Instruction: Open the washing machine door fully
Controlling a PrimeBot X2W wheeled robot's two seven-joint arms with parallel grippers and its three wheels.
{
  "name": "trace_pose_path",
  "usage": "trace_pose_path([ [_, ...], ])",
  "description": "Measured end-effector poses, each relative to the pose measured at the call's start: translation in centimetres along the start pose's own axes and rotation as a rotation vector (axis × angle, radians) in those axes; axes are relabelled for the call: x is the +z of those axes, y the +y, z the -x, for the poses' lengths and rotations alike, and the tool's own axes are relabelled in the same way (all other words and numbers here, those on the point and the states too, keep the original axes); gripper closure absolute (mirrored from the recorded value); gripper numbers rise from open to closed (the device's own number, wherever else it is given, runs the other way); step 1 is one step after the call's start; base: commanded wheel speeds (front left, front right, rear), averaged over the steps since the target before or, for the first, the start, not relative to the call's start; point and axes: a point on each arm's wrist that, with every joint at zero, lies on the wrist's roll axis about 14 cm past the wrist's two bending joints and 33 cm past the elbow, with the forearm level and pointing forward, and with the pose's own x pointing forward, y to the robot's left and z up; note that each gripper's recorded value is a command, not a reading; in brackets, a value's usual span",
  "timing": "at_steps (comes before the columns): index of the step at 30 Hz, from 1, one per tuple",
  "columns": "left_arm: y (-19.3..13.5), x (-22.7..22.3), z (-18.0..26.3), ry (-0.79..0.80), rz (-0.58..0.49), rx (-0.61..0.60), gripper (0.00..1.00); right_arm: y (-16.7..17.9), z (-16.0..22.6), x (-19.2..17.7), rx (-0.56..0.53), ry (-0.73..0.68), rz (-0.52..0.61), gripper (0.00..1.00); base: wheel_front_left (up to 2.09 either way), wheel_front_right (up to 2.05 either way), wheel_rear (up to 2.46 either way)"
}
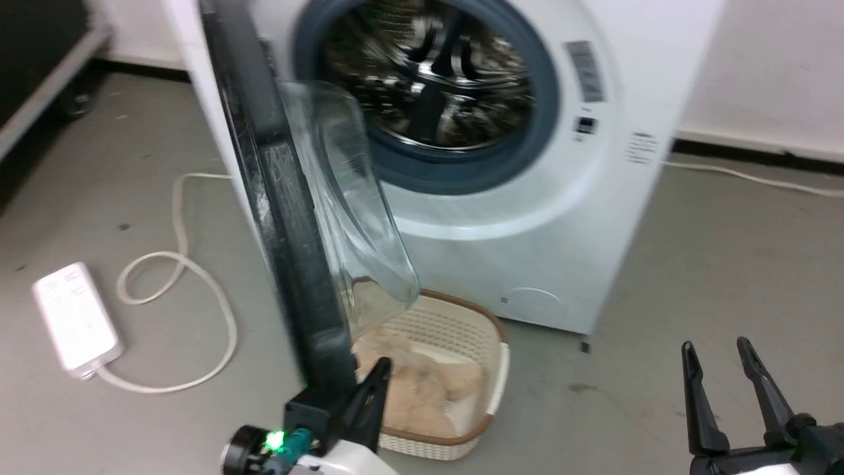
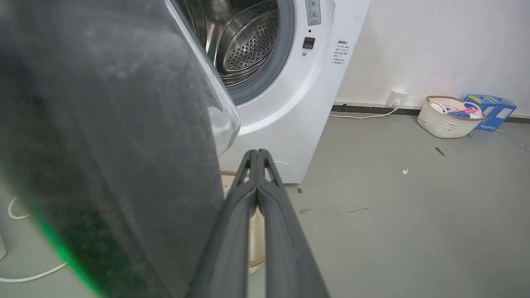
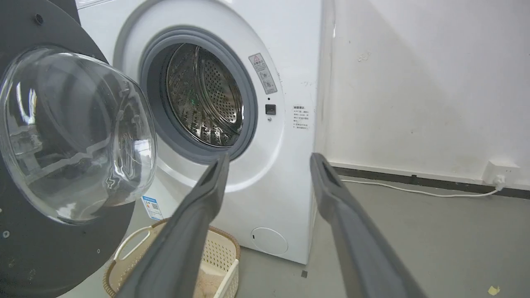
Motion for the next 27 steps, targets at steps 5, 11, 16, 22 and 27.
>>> trace_pose_path([
  [5, 4.5, 0.6, 2.3, -0.003, -0.005, 0.146, 1.00, 3.0, -1.2, -0.5, 0.092, 0.009, -0.019, 0.00, 0.00, 0.00, 0.00],
  [11, 10.1, 0.8, 5.2, 0.005, 0.001, 0.333, 1.00, 6.4, -2.5, -1.2, 0.198, 0.022, -0.034, 0.00, 0.00, 0.00, 0.00],
  [16, 14.5, 0.8, 6.5, 0.026, -0.011, 0.458, 1.00, 7.4, -3.0, -2.9, 0.235, 0.063, -0.036, 0.00, 0.00, 0.00, 0.00],
  [22, 19.9, 1.5, 6.8, 0.057, -0.056, 0.563, 1.00, 7.3, -3.7, -4.9, 0.238, 0.103, -0.036, 0.00, 0.00, 0.00, 0.00],
  [27, 25.5, 2.2, 7.6, 0.098, -0.102, 0.674, 1.00, 6.8, -4.1, -6.2, 0.227, 0.129, -0.031, 0.00, 0.00, 0.00, 0.00],
])
